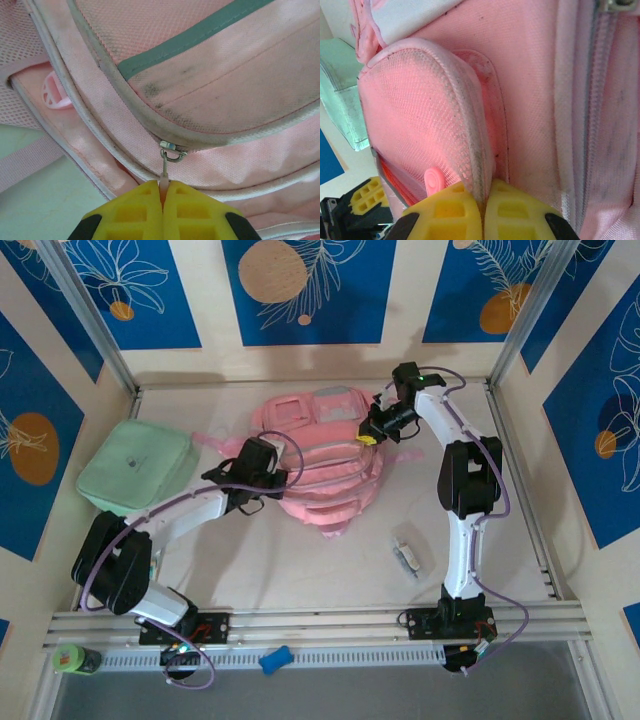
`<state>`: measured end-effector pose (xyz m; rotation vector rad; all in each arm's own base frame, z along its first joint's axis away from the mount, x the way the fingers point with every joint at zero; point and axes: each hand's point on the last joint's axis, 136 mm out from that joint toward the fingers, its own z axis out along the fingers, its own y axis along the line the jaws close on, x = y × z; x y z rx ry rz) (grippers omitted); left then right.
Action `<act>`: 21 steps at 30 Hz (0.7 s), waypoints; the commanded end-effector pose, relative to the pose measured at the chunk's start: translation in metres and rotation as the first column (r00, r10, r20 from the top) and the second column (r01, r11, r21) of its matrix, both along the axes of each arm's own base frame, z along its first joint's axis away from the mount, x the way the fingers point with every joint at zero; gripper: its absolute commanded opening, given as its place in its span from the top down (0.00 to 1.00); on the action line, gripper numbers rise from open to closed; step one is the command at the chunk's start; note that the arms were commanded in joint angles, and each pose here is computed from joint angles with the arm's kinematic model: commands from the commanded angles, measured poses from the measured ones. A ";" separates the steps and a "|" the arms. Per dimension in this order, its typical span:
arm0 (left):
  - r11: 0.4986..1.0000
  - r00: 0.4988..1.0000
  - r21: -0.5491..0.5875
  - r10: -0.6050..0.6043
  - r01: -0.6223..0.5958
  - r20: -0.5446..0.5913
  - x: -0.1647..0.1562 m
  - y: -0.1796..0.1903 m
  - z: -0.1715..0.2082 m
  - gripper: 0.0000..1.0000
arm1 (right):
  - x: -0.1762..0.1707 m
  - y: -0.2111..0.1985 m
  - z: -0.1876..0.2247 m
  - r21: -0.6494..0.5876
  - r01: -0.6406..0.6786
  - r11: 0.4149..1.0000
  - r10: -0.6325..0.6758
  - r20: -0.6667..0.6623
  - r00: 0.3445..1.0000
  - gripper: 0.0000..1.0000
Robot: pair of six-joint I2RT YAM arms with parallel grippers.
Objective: Pack the student bag
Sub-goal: Unzip the student bag at the center of the table.
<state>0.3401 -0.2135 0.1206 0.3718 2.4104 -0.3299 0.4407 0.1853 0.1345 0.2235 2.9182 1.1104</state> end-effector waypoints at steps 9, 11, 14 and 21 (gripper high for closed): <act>1.000 0.999 0.008 0.010 -0.010 -0.042 -0.002 0.005 -0.007 1.00 | 0.023 -0.012 0.005 -0.057 0.026 0.998 -0.020 0.107 0.994 0.98; 1.000 0.999 0.008 0.009 -0.009 -0.043 -0.001 0.005 -0.004 0.98 | 0.019 -0.011 0.008 -0.059 0.029 0.998 -0.022 0.112 0.994 0.86; 1.000 0.999 -0.013 0.002 -0.002 -0.052 -0.003 0.001 -0.001 0.73 | 0.008 -0.014 0.013 -0.071 0.038 0.997 -0.029 0.122 0.992 0.69; 0.999 0.996 -0.043 -0.009 0.005 -0.090 -0.030 0.007 0.014 0.55 | -0.041 -0.027 0.025 -0.112 0.088 0.990 -0.073 0.133 0.988 0.46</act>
